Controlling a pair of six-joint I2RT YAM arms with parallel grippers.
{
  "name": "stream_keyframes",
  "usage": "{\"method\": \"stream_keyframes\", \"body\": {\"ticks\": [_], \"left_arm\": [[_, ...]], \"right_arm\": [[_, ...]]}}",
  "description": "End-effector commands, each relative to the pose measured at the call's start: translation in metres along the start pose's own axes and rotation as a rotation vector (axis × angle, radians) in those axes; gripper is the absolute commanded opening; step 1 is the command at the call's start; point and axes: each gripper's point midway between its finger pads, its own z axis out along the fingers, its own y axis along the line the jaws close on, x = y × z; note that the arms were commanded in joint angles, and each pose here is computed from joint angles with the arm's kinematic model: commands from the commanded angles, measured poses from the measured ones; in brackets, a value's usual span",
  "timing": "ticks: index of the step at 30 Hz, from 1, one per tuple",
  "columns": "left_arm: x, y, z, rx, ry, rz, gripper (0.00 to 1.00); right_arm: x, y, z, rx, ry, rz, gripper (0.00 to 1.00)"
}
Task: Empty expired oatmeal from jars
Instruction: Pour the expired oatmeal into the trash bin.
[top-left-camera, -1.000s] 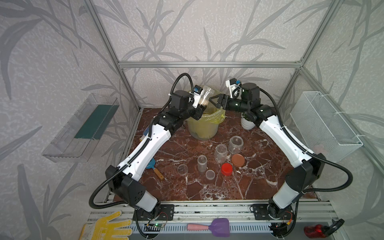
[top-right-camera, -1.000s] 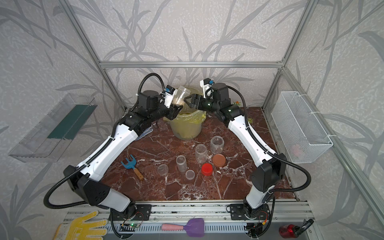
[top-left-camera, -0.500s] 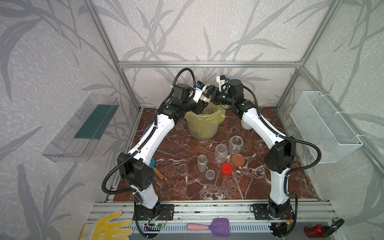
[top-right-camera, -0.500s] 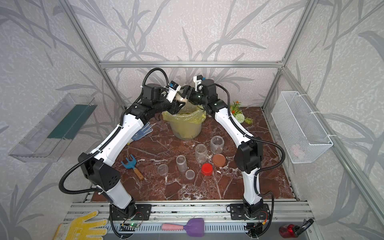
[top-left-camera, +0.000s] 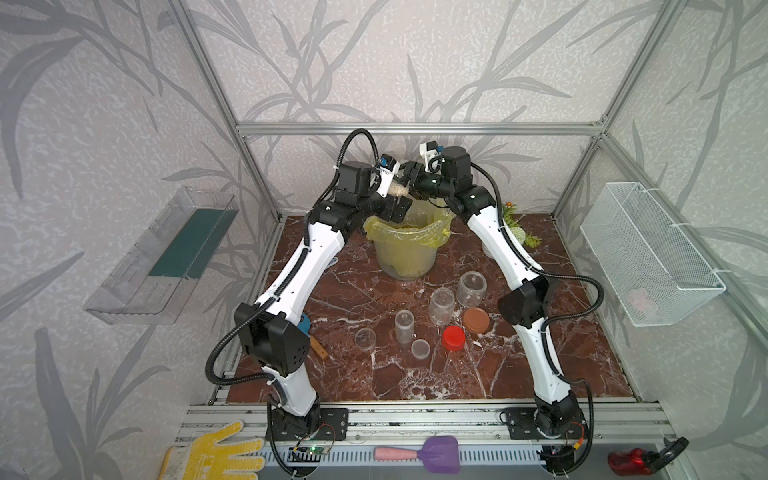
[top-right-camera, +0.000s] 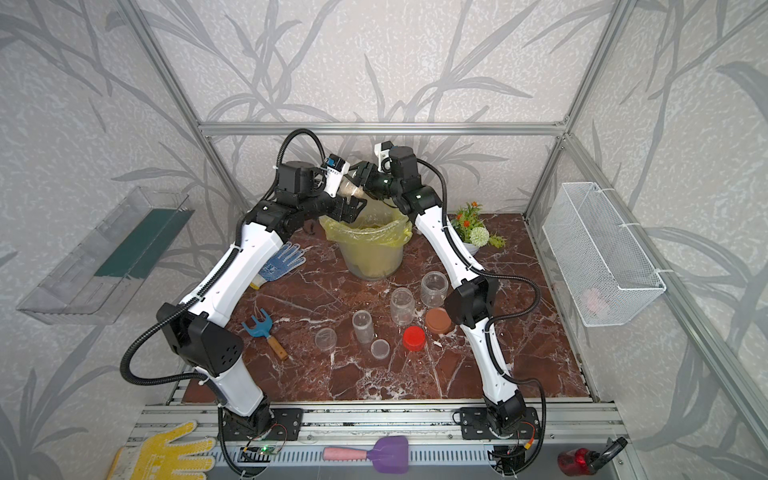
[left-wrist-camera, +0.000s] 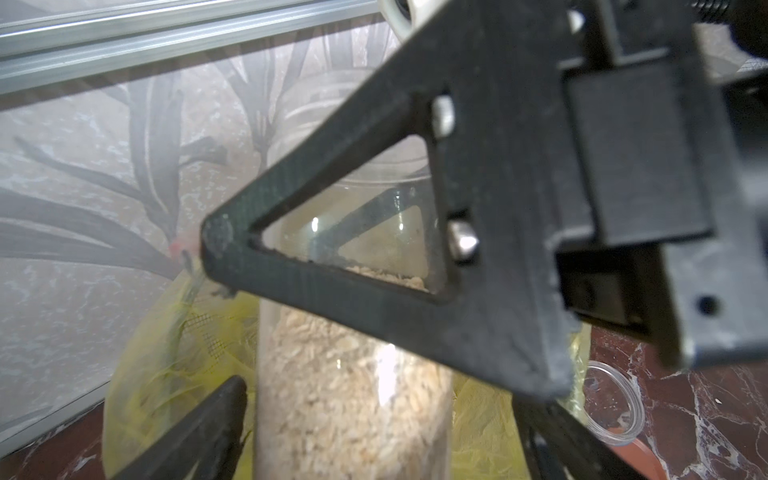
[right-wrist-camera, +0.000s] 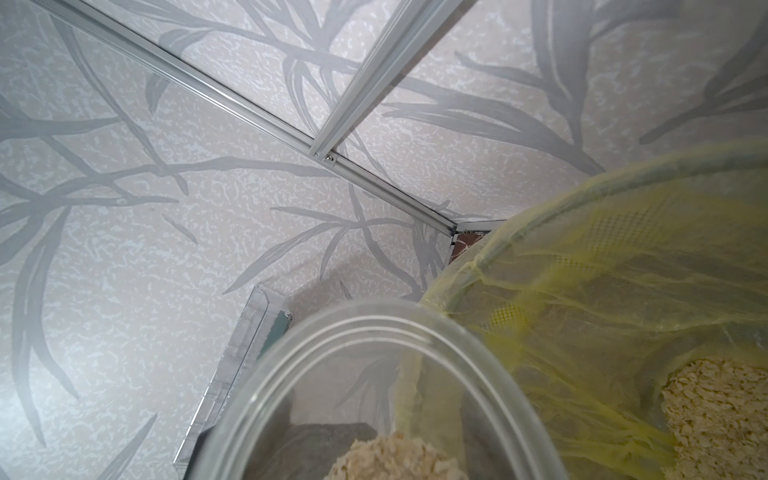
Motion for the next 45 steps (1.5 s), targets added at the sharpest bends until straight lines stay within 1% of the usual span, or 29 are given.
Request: {"method": "stream_keyframes", "body": {"ticks": [1,3,6,8,11,12,15,18,19,23,27,30,32,34,36,39,45], "left_arm": [[-0.021,0.011,-0.051,-0.108,-0.064,-0.138,0.99],[-0.016,0.018,-0.066,-0.139,-0.076,-0.268,0.99],[-0.003,0.017,-0.081,-0.131,-0.096,-0.518,0.99],[0.007,0.008,-0.084,-0.084,-0.09,-0.673,0.99],[0.025,0.001,-0.086,-0.058,-0.072,-0.882,0.99],[0.025,-0.004,-0.086,-0.017,-0.087,-0.928,0.98],[0.031,-0.006,-0.089,0.007,-0.115,-1.122,0.97],[0.026,-0.01,-0.093,0.042,-0.126,-1.225,0.97],[0.025,-0.01,-0.095,0.036,-0.135,-1.251,0.97],[0.012,-0.005,-0.115,0.027,-0.262,-1.361,0.97],[0.003,0.003,-0.129,0.008,-0.35,-1.464,0.97],[0.007,0.006,-0.126,-0.008,-0.367,-1.555,0.97],[0.019,0.01,-0.118,-0.016,-0.377,-1.658,0.97],[0.028,0.014,-0.111,-0.03,-0.393,-1.73,0.97],[0.031,0.019,-0.108,-0.05,-0.409,-1.77,0.97],[0.028,0.023,-0.103,-0.052,-0.437,-1.811,0.97],[0.018,0.031,-0.084,-0.04,-0.457,-1.902,0.97]], "right_arm": [[0.0,0.006,-0.011,0.065,-0.024,0.023,0.31],[0.001,-0.001,-0.015,0.098,-0.045,0.069,0.31],[0.008,-0.008,-0.014,0.15,-0.043,0.13,0.3],[0.009,-0.002,-0.018,0.16,-0.058,0.138,0.3],[0.007,0.009,-0.026,0.179,-0.092,0.15,0.3],[0.006,0.012,-0.029,0.187,-0.107,0.155,0.3],[0.007,0.015,-0.037,0.227,-0.137,0.182,0.3],[0.007,0.018,-0.039,0.236,-0.155,0.211,0.3],[0.007,0.019,-0.04,0.237,-0.161,0.223,0.3],[0.01,0.025,-0.037,0.228,-0.181,0.279,0.3],[0.008,0.031,-0.035,0.205,-0.215,0.338,0.29],[0.008,0.039,-0.031,0.182,-0.237,0.369,0.28],[0.01,0.043,-0.028,0.168,-0.248,0.388,0.28],[0.012,0.047,-0.024,0.154,-0.262,0.404,0.28],[0.015,0.049,-0.017,0.141,-0.273,0.423,0.28],[0.018,0.053,-0.008,0.108,-0.282,0.449,0.28],[0.023,0.06,0.008,0.051,-0.289,0.442,0.27]]}}
